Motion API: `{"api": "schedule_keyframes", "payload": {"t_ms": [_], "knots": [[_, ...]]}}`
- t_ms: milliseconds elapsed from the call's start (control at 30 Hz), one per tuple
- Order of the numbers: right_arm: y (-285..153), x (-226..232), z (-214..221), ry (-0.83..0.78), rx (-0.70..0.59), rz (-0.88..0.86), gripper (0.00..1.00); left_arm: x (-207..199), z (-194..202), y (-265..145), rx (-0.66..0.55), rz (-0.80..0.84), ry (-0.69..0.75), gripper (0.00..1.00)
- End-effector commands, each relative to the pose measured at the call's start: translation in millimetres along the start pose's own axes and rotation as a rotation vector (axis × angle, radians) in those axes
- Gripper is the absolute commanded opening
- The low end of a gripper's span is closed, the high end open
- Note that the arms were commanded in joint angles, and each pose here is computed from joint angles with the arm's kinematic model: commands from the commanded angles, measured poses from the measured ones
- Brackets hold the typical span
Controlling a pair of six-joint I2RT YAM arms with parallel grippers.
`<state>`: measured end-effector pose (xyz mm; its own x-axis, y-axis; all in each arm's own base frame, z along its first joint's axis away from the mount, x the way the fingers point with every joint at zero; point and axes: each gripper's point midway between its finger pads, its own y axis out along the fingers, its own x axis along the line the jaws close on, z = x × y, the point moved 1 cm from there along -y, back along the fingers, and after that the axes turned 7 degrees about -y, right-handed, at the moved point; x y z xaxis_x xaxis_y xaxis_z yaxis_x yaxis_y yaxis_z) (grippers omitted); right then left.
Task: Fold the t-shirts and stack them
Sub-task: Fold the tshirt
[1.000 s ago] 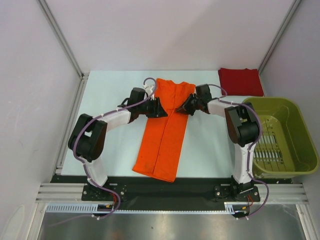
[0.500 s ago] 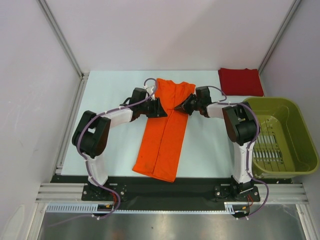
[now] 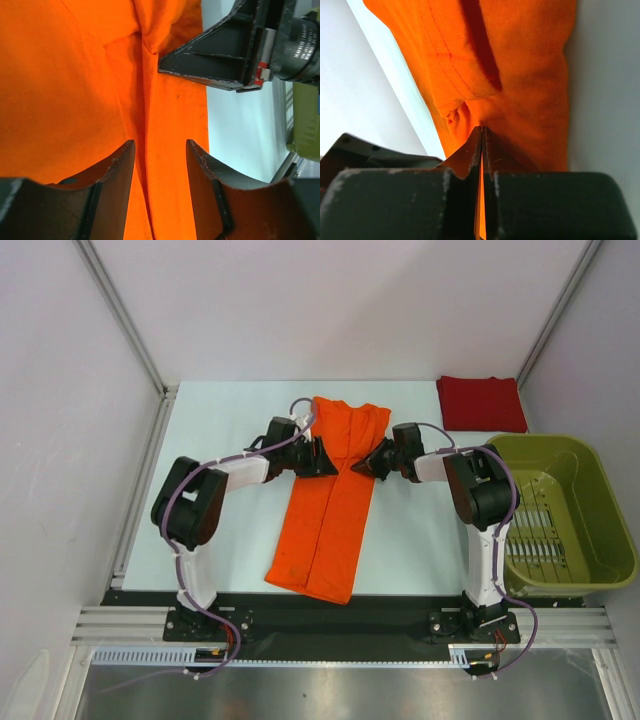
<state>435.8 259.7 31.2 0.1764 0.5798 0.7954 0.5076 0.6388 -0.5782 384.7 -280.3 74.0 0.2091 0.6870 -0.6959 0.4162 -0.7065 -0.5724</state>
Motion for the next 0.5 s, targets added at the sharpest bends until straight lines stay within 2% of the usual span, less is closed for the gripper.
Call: {"api": "schedule_keyframes", "payload": {"t_ms": [0, 467], "knots": [[-11, 27, -10, -0.041, -0.040, -0.077, 0.00, -17, -12, 8, -0.020, 0.073, -0.019, 0.51], [20, 30, -17, 0.022, -0.025, -0.110, 0.00, -9, -8, 20, 0.005, 0.078, -0.042, 0.50]]}}
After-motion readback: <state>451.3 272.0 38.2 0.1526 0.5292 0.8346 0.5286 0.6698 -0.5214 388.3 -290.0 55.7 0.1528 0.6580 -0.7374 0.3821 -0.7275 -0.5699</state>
